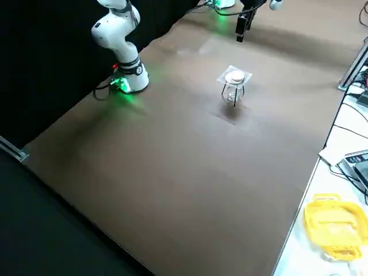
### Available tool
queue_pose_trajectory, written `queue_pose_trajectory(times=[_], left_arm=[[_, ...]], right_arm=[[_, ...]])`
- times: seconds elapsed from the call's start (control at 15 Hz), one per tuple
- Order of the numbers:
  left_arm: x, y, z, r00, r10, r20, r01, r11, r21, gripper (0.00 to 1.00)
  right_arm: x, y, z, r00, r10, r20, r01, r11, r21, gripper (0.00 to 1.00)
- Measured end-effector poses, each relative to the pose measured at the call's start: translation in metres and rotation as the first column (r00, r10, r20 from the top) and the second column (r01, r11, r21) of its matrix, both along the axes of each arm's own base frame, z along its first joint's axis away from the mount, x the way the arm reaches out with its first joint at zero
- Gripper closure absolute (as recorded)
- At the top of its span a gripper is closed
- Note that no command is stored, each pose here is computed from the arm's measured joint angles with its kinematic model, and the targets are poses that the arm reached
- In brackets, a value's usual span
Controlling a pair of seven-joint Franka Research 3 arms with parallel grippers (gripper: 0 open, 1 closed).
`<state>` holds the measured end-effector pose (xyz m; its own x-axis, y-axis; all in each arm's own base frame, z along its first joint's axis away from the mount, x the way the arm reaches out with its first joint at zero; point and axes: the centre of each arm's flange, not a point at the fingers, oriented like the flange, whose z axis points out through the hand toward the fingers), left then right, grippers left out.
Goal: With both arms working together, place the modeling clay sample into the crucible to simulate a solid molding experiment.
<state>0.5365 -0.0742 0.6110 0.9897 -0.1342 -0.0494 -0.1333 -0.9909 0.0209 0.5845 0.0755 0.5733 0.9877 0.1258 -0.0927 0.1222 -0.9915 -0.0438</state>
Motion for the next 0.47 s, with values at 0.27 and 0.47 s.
queue_pose_trajectory(times=[0.27,0.47], left_arm=[[0.008,-0.001,0.001,1.000,-0.002,0.005,0.002,1.000,-0.003,0.00],[0.012,0.000,-0.003,1.000,0.000,-0.006,0.000,1.000,-0.004,0.00]], right_arm=[[-0.023,-0.001,0.000,1.000,-0.003,0.015,0.003,1.000,-0.005,0.03],[-0.028,-0.001,0.005,1.000,-0.006,0.016,0.007,1.000,-0.007,0.00]])
